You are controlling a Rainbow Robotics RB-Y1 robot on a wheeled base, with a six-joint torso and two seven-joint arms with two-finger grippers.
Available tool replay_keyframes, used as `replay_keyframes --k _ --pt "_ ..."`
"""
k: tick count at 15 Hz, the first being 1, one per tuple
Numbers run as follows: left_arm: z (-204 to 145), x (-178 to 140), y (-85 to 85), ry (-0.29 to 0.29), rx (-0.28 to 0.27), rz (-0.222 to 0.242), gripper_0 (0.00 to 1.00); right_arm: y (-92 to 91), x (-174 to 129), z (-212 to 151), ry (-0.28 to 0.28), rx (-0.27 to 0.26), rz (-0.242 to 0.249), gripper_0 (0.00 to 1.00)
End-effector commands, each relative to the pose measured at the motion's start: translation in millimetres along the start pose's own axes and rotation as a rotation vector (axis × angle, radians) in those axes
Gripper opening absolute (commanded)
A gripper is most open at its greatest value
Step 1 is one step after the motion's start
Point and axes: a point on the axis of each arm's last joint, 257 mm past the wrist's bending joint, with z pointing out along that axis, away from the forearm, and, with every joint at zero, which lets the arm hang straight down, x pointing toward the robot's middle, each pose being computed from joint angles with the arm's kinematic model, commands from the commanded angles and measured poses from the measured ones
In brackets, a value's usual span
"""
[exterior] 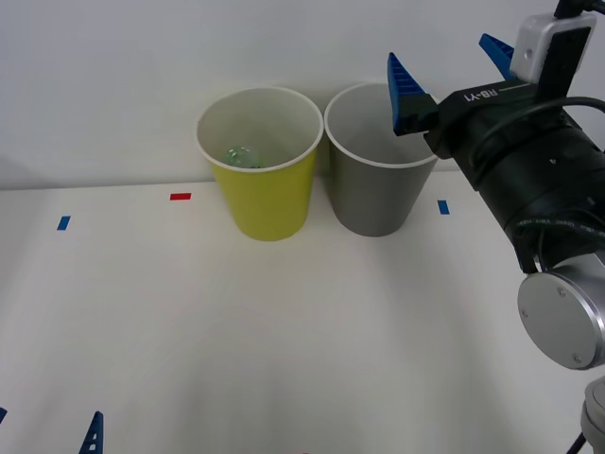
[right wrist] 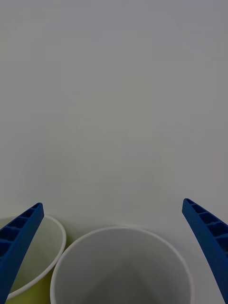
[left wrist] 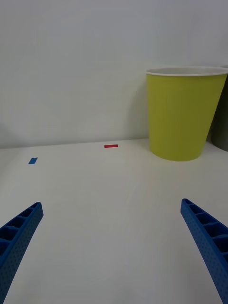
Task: Put cans in the gray bin and PET bottles in the light green bin.
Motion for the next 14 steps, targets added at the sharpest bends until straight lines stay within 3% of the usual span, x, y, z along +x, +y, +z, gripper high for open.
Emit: replay_keyframes --k 1,5,9,14 --pt "0 0 0.0 0.0 0.0 0.0 1.0 -10.5 13 -25 -0.033 0.02 -0.014 1.0" --pt "0 0 0.0 0.0 0.0 0.0 1.0 -22.8 37 -57 -0.03 0.036 -0.034 1.0" --pt "0 0 0.0 0.0 0.0 0.0 1.0 -33.8 62 -88 0.02 0.017 -0.111 1.0" --pt "0 0 0.0 0.0 0.0 0.0 1.0 -41.8 76 -119 0.026 0.048 -0.136 1.0"
